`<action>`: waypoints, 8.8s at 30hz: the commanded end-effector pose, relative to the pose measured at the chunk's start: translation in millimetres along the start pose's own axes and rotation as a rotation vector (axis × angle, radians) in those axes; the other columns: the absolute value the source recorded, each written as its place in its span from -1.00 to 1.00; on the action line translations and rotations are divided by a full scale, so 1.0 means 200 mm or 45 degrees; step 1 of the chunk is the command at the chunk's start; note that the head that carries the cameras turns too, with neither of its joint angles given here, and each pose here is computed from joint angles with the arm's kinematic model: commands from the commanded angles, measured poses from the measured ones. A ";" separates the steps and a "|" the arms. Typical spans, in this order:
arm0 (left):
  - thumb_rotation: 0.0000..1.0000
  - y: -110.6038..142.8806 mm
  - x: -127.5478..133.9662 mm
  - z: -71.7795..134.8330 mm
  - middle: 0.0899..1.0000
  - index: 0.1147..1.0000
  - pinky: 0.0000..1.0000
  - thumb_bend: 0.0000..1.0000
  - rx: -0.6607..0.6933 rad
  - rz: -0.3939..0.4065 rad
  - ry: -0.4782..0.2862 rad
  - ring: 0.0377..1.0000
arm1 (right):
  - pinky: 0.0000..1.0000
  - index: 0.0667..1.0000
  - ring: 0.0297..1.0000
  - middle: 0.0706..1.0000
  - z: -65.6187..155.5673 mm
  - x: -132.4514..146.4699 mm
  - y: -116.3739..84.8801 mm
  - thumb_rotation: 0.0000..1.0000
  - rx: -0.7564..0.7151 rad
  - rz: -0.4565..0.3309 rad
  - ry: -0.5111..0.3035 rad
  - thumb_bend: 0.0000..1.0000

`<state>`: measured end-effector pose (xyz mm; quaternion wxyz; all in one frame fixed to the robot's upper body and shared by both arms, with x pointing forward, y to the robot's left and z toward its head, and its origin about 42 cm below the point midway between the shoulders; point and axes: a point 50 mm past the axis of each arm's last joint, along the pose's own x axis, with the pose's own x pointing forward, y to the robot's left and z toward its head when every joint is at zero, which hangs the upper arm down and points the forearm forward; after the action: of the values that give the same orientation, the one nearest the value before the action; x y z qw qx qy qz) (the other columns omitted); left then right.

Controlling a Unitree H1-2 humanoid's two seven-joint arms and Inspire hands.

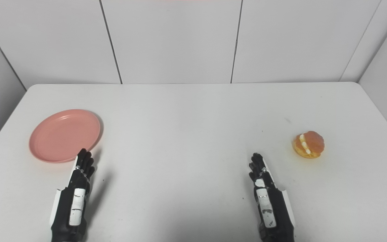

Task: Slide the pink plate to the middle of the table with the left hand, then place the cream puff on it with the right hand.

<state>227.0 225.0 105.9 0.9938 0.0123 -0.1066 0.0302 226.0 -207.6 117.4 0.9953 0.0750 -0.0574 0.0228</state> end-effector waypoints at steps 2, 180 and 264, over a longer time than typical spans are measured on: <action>0.92 0.02 -0.09 -0.04 0.98 0.94 1.00 0.46 0.006 -0.027 0.094 1.00 | 1.00 0.85 0.94 0.91 -0.01 -0.05 -0.01 0.77 0.012 -0.028 0.048 0.65; 0.89 0.55 0.91 -0.07 0.73 0.82 0.65 0.68 0.140 0.026 0.102 0.76 | 0.89 0.91 0.77 0.79 -0.20 0.05 -0.14 1.00 0.022 0.033 0.133 0.48; 0.85 -0.37 0.88 -0.10 0.74 0.83 0.70 0.61 -0.327 -0.200 0.249 0.78 | 0.70 0.78 0.67 0.67 -0.14 0.08 0.22 0.86 0.013 0.028 0.184 0.59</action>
<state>407.7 172.1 131.5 0.9933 -0.0959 -0.0450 -0.0467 245.6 -173.7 111.7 0.9965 0.0687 -0.0424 0.0239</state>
